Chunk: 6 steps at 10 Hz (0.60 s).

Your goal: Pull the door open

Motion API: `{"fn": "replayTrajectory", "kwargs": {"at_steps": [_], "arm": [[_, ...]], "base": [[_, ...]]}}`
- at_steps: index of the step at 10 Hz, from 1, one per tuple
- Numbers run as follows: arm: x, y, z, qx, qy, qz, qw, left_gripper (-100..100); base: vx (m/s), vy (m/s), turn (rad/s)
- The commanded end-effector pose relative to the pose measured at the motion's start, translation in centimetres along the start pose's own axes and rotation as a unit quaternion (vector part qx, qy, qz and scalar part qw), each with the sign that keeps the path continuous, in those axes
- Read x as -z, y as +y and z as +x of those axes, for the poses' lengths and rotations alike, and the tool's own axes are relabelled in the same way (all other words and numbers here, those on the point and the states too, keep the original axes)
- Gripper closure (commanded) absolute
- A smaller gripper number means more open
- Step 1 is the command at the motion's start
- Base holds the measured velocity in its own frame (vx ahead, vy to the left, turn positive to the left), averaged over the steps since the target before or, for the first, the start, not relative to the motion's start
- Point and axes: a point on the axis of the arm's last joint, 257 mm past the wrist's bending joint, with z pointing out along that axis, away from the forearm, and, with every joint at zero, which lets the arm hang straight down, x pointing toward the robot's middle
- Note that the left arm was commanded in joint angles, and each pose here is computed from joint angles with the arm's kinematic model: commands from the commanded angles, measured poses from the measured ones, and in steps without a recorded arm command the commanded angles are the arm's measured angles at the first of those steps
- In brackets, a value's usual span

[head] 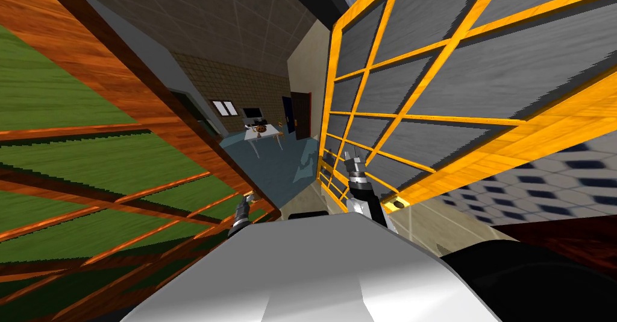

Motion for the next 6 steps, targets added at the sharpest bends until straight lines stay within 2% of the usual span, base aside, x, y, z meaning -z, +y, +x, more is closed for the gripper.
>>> {"fn": "replayTrajectory", "kwargs": {"at_steps": [1, 2, 3, 4, 6], "arm": [[-0.13, -0.25, 0.49, 0.034, 0.001, 0.003, 0.9994, 100], [-0.13, -0.25, 0.49, 0.037, 0.001, 0.003, 0.9993, 100], [-0.16, -0.18, 0.25, 0.061, -0.002, 0.003, 0.9981, 100], [-0.16, -0.18, 0.25, 0.063, -0.002, 0.003, 0.998, 100], [-0.21, -0.04, -0.22, 0.105, -0.009, 0.002, 0.9945, 100]], "base": [[-0.048, 0.006, -0.077], [-0.038, 0.003, -0.031], [-0.035, -0.007, -0.056], [-0.03, -0.003, -0.031], [-0.047, -0.003, -0.089]]}}
